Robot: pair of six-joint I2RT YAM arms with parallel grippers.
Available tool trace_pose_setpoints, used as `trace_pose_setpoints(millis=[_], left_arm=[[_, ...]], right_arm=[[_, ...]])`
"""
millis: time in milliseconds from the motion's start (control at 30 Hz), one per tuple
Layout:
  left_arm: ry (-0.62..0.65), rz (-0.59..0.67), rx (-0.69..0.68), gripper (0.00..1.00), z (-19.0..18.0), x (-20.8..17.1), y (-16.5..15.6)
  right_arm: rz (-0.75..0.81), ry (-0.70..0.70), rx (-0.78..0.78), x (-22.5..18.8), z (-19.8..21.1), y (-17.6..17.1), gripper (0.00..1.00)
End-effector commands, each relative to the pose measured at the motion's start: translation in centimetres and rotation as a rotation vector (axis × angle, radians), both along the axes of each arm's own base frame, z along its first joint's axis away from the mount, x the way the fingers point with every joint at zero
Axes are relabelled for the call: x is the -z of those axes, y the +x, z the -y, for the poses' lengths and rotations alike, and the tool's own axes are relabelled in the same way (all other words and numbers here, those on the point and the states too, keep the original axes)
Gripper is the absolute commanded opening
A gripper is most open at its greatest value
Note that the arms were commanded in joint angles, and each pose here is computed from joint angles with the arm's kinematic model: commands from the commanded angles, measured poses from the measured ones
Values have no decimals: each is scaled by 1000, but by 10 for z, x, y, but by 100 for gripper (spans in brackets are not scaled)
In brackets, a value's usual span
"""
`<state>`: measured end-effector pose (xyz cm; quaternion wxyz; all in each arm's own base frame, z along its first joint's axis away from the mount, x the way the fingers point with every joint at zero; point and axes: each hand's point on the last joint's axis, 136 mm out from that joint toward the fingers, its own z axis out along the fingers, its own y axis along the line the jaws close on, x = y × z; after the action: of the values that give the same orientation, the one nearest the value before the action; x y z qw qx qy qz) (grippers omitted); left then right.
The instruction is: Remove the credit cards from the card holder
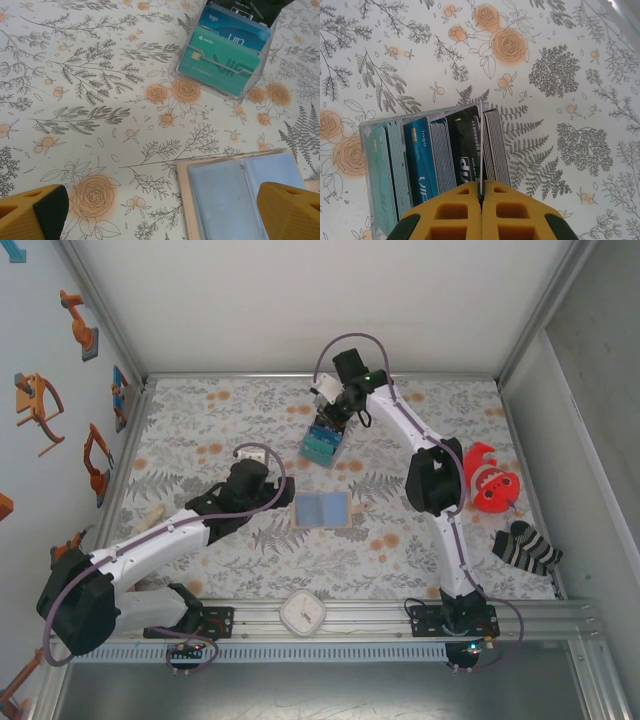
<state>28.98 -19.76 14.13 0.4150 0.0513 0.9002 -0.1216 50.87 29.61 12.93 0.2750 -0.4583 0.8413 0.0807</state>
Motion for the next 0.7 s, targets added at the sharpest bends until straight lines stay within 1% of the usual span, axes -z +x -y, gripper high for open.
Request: trace_pose_setpoints(millis=[0,133,167,267,333,433,667], left_arm=[[-21,26,-22,97,-5,-7,1],[-24,38,-21,97,-6,-12,3],[-23,40,-21,97,-6,-13,3],[-24,44,-22,97,-7,-14,3],[-25,47,-25,97,-7,-15,3],[-25,50,-35,97,-10,-16,3],[-39,67,-67,97,-16,-21,3]], right_arm=[[-28,-42,-15,11,6,-1,0],[-57,-56,-16,21,7,-4,0],[-62,-57,-16,23,7,-5,2],[-74,-56,-14,23,7,-8,16],[-74,-51,-14,19,8,-10,21],[-67,-30,-6,6,7,-12,22],[-34,80,25,-42,4,-26,24]])
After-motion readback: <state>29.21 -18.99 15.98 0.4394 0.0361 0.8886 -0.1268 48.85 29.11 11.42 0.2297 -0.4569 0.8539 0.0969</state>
